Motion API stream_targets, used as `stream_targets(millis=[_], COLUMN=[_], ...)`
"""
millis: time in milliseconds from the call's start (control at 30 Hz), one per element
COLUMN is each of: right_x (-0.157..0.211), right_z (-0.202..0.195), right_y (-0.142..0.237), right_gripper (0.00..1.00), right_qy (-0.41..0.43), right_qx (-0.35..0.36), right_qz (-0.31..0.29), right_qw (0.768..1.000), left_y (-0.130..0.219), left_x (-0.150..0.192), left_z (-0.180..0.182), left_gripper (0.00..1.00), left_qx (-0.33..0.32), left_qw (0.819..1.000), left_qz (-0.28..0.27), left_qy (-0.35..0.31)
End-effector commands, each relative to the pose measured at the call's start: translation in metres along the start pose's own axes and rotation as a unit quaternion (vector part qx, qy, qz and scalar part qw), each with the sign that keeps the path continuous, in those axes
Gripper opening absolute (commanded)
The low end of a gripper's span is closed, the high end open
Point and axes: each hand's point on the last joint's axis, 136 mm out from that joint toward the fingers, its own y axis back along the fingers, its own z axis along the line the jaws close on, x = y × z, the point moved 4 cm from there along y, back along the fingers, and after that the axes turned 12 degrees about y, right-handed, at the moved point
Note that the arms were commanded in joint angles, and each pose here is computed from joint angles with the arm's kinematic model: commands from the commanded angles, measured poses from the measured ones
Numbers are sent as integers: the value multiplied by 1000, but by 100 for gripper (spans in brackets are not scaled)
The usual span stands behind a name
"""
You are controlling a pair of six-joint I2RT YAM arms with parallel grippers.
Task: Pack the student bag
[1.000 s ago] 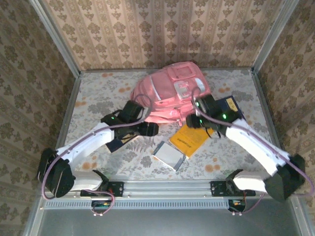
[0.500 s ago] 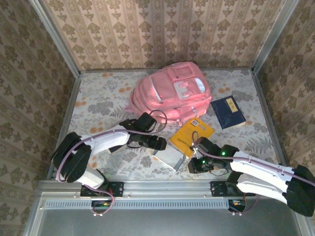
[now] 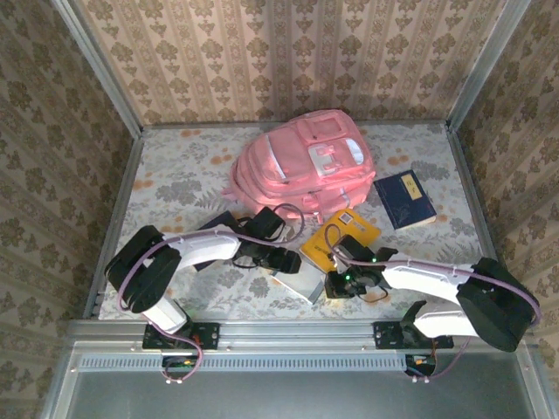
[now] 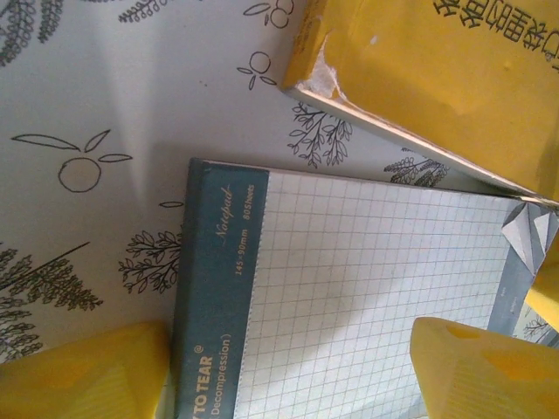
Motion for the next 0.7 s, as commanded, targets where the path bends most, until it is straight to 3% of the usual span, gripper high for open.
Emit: stream_targets(millis=[0, 300, 533, 667], right_x=[-33, -50, -59, -59], right_z=[11, 0, 1, 0], right_y=[-2, -16, -14, -13], right_gripper=[13, 12, 12, 12], right_qy=[19, -17, -38, -46], right_qx=[-28, -24, -38, -43], right_qz=[-52, -70, -95, -104], right_qw=[998, 997, 994, 993], left_y=[-6, 8, 14, 16], left_x=[18, 23, 13, 10], left_z=[4, 0, -3, -4], left_gripper=[75, 75, 73, 69], left_qx=[10, 75, 183, 208], left_qw=[999, 996, 977, 971], left_qz=[31, 12, 1, -2], left_qy=[13, 52, 109, 119])
